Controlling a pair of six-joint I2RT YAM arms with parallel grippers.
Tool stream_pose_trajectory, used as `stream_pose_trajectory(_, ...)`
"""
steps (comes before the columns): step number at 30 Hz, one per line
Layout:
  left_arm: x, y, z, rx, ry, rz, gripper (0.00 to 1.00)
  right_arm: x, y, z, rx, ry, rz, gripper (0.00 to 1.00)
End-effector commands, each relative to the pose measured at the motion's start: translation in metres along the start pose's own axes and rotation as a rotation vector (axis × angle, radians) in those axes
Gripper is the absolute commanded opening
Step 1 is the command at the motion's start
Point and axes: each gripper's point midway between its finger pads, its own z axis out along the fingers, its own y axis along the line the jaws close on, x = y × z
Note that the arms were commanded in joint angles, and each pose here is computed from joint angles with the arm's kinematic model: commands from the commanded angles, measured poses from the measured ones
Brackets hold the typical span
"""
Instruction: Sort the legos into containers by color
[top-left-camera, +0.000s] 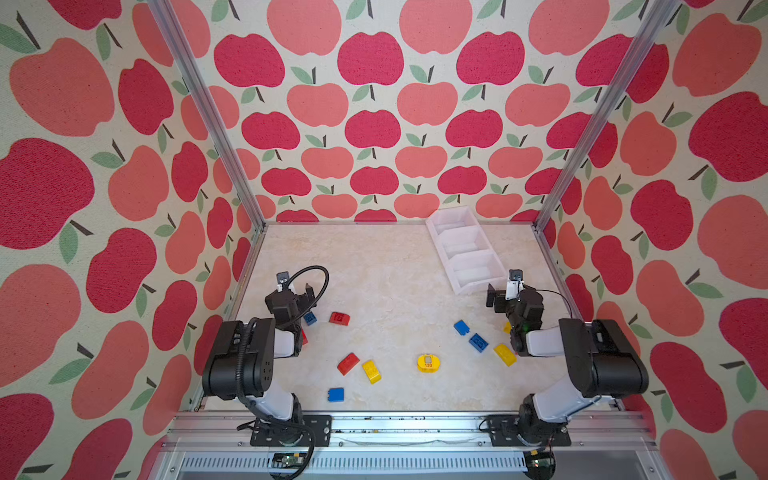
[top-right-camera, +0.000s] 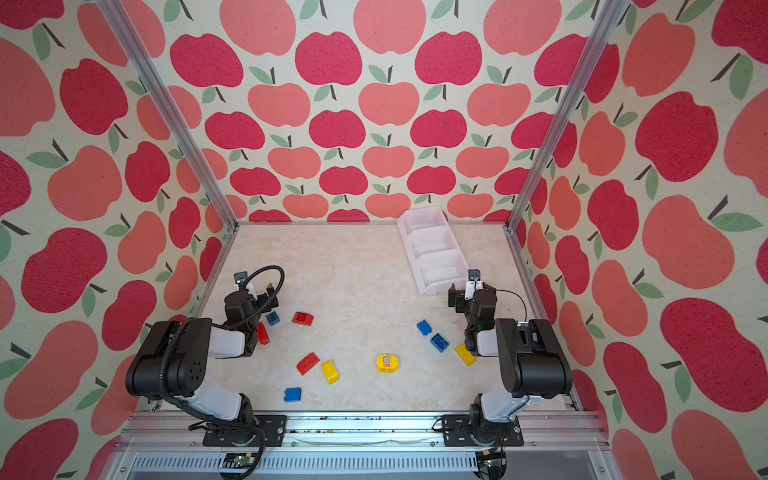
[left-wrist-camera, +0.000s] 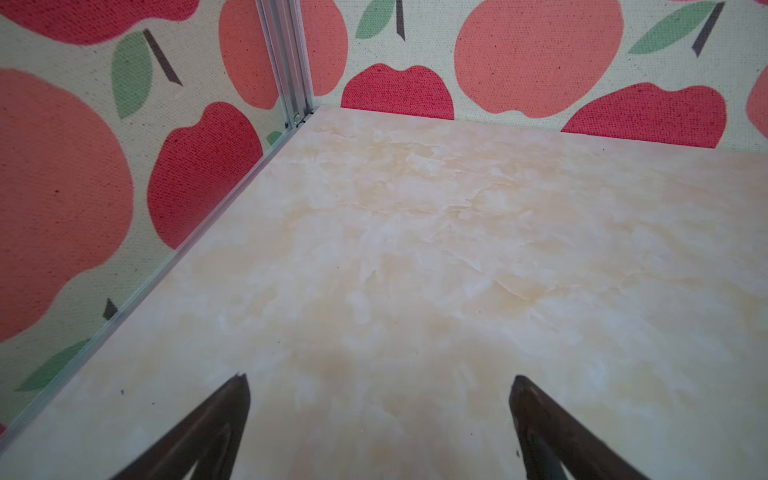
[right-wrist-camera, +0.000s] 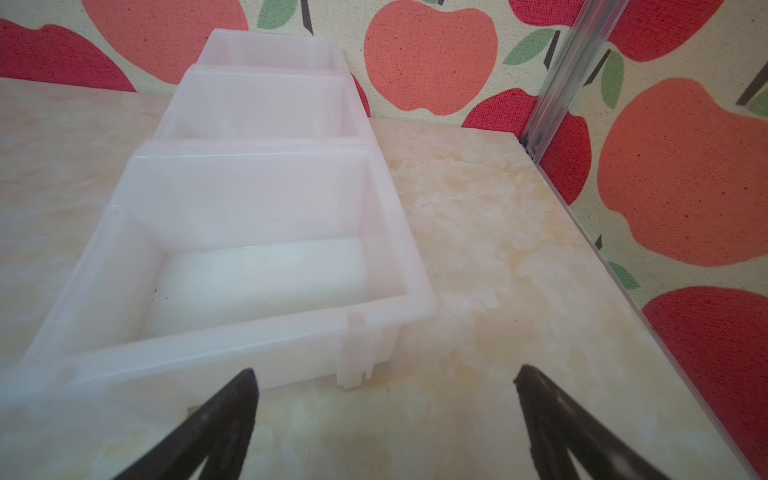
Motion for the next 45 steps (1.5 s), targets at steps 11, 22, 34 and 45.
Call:
stream_pose_trajectory(11,-0.004,0.001,0.004,-0.009,-0.008,0.012,0.99,-0.003,0.000,0.002,-0.007,0.000,0.005,0.99)
stream_pose_trajectory(22,-0.003,0.001,0.004,-0.009,-0.007,0.012,0.99,-0.003,0.000,0.002,-0.008,0.002,0.005,0.99)
stream_pose_trajectory(34,-0.003,0.001,0.004,-0.006,-0.005,0.010,0.99,-0.004,0.000,0.002,-0.009,-0.002,0.005,0.99)
stream_pose_trajectory(45,-0.025,-0.006,-0.007,-0.001,0.041,0.047,0.99,-0.051,0.003,-0.037,0.050,0.041,-0.013,0.99)
